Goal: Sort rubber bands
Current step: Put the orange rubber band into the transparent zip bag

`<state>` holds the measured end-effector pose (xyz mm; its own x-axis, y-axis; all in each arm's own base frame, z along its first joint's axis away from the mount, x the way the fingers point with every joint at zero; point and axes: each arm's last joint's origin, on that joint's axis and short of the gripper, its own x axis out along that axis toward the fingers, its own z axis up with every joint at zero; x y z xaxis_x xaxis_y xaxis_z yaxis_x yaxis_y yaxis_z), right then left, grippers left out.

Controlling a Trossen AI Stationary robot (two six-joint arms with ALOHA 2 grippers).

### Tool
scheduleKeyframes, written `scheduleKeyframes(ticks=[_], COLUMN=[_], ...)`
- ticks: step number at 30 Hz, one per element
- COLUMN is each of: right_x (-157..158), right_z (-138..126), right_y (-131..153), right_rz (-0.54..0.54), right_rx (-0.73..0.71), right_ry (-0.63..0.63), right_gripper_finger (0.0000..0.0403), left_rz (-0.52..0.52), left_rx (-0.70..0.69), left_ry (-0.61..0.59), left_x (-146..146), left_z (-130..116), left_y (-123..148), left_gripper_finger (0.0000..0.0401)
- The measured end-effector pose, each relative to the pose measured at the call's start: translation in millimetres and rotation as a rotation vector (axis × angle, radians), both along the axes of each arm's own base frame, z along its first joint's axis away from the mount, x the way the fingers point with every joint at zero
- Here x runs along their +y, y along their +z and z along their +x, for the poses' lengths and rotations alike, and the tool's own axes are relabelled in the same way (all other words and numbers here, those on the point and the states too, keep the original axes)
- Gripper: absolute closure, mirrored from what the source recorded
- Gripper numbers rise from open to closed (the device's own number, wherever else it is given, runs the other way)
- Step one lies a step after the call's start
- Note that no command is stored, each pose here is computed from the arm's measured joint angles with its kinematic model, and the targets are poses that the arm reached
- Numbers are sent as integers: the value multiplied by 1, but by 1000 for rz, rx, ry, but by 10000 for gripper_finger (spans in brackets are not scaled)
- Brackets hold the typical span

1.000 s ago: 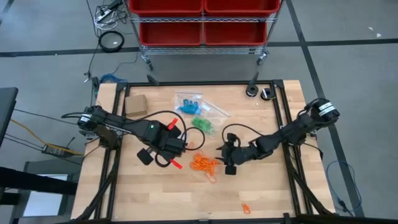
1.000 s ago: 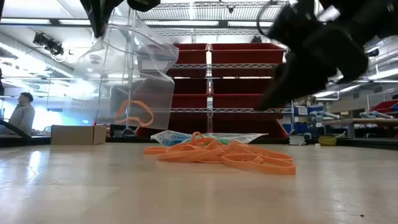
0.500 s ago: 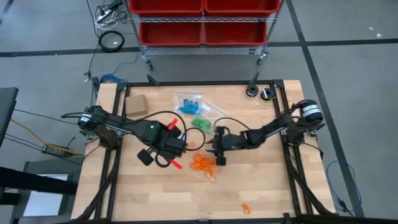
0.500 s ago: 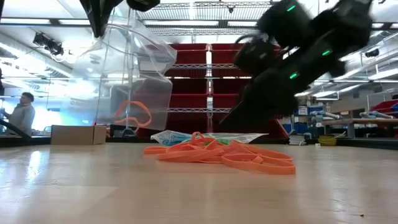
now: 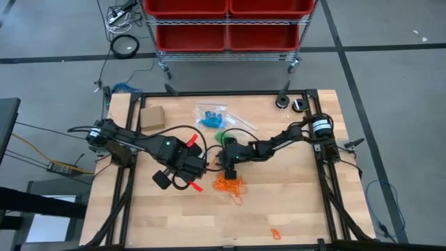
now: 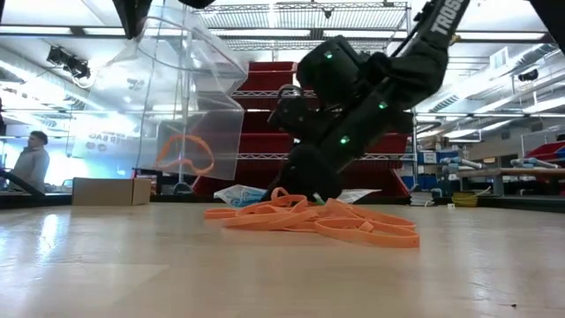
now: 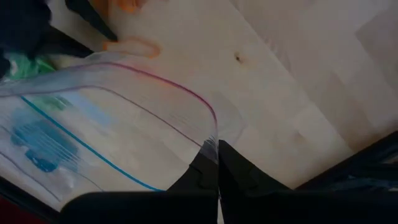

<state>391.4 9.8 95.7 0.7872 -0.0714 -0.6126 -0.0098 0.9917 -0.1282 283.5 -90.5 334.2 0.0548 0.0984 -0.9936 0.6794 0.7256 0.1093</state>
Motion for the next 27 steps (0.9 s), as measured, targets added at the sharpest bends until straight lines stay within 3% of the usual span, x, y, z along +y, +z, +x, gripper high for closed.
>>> scheduleKeyframes(ticks=[6,12,16,21,27], right_x=[-5,3,9,23,46], right_z=[8,9,6,-12,-36], right_y=[-10,-15,-1,23,77], right_rz=[72,101,87,2,-128], right_rx=[27,64,56,163,140], right_ry=[64,106,78,30,-50], right_gripper_finger=[259,387,400,402,402], left_rz=[-9,-15,-15,-16,-74], left_rx=[-26,-43,-44,-45,-39], left_ry=[-2,15,17,22,9], left_x=[-1,-1,-1,-1,-3], left_z=[0,1,1,1,2], left_y=[7,11,11,11,11], left_gripper_finger=[401,401,401,401,401])
